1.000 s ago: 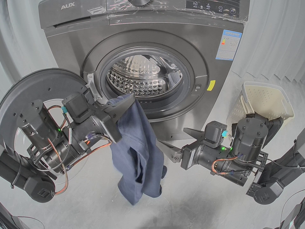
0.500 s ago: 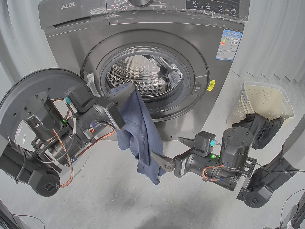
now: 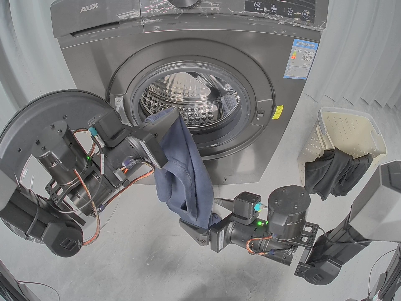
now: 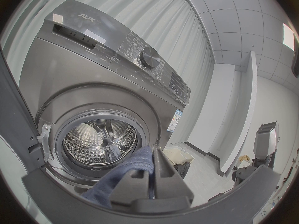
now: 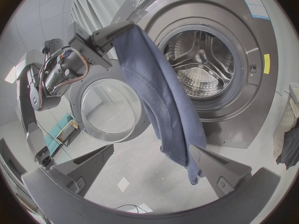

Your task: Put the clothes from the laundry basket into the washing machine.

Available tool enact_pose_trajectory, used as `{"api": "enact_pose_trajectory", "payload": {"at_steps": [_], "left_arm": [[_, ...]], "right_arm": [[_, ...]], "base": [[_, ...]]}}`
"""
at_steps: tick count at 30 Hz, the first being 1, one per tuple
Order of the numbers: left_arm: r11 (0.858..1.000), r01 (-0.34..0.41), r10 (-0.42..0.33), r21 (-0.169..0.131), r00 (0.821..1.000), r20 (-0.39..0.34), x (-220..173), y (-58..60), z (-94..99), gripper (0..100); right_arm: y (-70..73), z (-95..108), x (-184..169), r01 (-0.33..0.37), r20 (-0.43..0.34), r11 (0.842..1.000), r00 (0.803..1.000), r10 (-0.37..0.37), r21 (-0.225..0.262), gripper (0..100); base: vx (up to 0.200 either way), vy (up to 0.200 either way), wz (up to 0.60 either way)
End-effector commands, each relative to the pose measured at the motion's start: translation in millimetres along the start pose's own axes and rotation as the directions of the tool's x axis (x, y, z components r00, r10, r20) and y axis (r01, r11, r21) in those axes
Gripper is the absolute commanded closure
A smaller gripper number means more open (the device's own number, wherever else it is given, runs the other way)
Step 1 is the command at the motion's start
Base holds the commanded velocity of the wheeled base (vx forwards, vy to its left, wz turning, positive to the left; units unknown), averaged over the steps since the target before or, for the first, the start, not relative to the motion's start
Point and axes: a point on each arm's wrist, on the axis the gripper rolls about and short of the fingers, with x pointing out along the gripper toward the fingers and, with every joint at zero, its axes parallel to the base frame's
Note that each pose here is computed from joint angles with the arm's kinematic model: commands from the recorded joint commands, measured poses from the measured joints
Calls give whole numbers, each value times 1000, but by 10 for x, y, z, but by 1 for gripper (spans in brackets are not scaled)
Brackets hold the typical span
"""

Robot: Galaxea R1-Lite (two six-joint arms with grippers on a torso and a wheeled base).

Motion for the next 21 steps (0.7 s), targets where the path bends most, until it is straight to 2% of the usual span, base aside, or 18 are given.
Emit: {"api": "enact_pose_trajectory", "payload": {"at_steps": [1,8,15,21], "left_arm": [[1000,-1,1,0,1000,-3,10,7,-19,100],[1000,1,-1,1,1000,9,16,2,10,100],[1000,1,-1,2,1000,13,8,2,23,100],[1000,3,-4,3,1000,26,7,0,32,100]], "right_arm": [[-9,-169,178,0,-26,1000,1000,0,-3,0],[-27,-391,425,4,-55,1000,998,-4,-11,0],[-31,-431,625,0,-20,1000,1000,-1,-20,0],[-169,-466,790,28,14,999,1000,-27,-39,0]], "base": [[0,0,0],[0,0,0],[0,0,0],[0,0,0]]}}
